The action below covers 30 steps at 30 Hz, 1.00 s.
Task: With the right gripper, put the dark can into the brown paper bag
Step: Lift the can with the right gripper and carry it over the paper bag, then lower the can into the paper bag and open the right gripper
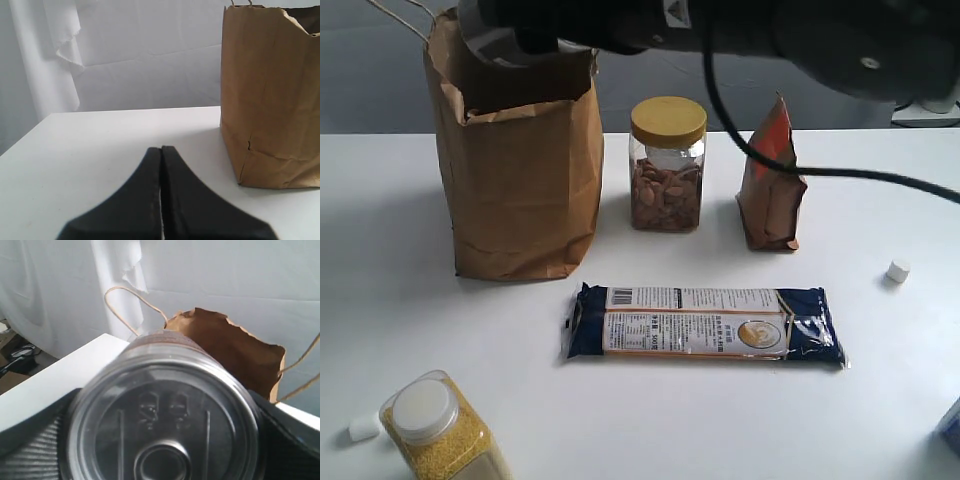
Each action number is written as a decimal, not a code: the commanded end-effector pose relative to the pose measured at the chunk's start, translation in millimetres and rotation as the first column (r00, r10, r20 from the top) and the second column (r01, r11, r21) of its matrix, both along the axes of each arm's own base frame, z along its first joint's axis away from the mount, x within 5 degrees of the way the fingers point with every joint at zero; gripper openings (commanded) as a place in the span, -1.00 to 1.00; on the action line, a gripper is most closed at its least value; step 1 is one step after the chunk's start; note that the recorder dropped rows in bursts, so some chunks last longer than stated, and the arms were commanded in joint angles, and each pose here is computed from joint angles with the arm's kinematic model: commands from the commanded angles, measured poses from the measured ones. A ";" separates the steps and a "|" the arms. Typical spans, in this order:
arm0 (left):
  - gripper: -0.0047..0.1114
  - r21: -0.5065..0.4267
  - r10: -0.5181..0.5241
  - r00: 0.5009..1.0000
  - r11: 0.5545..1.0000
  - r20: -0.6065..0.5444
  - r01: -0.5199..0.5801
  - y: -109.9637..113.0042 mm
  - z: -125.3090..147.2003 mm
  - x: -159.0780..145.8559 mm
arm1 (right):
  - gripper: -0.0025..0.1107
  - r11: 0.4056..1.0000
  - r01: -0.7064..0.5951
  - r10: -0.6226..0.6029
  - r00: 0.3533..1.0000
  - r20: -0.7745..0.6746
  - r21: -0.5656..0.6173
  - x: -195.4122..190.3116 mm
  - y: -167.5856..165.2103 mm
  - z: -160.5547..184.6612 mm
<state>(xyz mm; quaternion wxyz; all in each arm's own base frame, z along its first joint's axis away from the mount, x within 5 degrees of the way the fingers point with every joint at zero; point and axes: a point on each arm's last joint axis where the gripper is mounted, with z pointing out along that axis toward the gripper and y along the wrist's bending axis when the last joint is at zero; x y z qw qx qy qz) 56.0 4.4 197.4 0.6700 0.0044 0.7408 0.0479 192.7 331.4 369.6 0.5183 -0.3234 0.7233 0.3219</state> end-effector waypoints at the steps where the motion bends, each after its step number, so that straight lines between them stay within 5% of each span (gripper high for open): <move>1: -0.92 0.000 -0.006 1.000 1.000 0.003 0.006 -0.3 -0.7 -0.1 | -0.96 0.999 0.035 -0.033 0.996 0.080 -0.027 26.2 25.1 7.7; 15: -0.92 0.000 -0.006 1.000 1.000 0.003 0.006 -0.3 -0.7 -0.1 | -0.96 0.940 0.266 -0.281 0.959 -0.041 -0.213 83.5 85.1 -26.1; 23: -0.92 0.000 -0.006 1.000 1.000 0.003 0.006 -0.3 -0.7 -0.1 | -0.95 0.937 0.239 -0.263 0.963 -0.063 -0.256 87.1 96.9 -40.7; 27: -0.92 0.000 -0.006 1.000 1.000 0.003 0.006 -0.3 -0.7 -0.1 | -0.64 0.938 0.230 -0.253 0.966 -0.059 -0.259 86.9 97.6 -41.4; 30: -0.92 0.000 -0.006 1.000 1.000 0.003 0.006 -0.3 -0.7 -0.1 | -0.05 0.941 0.226 -0.248 0.967 -0.058 -0.251 86.8 98.3 -40.9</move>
